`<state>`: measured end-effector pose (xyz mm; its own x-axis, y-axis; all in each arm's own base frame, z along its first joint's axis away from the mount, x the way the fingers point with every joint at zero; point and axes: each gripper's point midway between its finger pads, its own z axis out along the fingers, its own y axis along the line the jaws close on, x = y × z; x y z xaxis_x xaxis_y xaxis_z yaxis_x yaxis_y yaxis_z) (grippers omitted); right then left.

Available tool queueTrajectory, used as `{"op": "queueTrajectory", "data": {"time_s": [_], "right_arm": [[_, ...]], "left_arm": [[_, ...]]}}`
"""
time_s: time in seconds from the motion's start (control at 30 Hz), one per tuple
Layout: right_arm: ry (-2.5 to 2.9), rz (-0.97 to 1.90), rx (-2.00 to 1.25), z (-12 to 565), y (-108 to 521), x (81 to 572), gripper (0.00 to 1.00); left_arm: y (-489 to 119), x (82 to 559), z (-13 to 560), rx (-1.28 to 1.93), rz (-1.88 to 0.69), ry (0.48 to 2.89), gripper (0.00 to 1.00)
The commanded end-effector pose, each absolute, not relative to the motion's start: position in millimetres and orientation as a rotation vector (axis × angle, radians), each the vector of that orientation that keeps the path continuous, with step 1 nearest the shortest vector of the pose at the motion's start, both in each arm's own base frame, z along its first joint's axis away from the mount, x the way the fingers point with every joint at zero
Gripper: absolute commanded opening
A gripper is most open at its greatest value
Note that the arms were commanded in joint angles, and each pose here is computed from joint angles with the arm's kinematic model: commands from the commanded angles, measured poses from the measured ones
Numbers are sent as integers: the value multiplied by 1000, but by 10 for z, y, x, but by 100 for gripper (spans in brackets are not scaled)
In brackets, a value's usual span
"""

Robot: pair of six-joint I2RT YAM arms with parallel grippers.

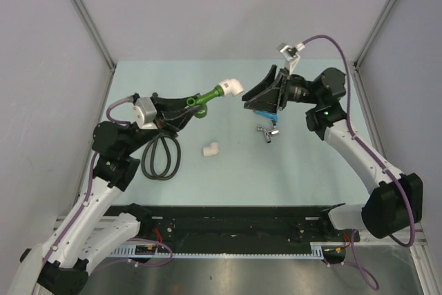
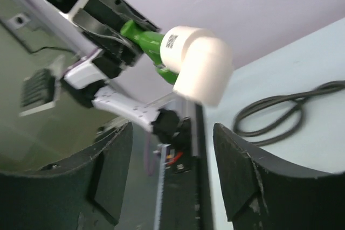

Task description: Install the water faucets

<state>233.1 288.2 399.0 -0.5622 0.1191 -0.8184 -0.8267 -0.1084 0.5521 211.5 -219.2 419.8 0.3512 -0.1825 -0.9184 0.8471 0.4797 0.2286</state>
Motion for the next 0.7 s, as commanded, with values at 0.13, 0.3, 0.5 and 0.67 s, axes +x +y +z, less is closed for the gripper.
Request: {"op": "queueTrajectory", "data": {"time_s": [0.13, 0.3, 0.5, 0.67], "right_arm": [[1330, 1259, -832, 4168, 2399, 2532, 79], [1238, 951, -900, 4192, 2247, 2552, 90], [1117, 679, -1038, 4156, 2290, 2539, 93], [1073, 597, -1100, 4102, 2463, 2505, 93]], "left_arm": [[-1878, 2291, 4704, 297, -970, 1081, 0], [-2016, 2407, 4680, 223, -1103, 1229, 0], [-2255, 2428, 4627, 144, -1396, 1370, 0], [-2423, 2472, 4439, 124, -1560, 1456, 0]]}}
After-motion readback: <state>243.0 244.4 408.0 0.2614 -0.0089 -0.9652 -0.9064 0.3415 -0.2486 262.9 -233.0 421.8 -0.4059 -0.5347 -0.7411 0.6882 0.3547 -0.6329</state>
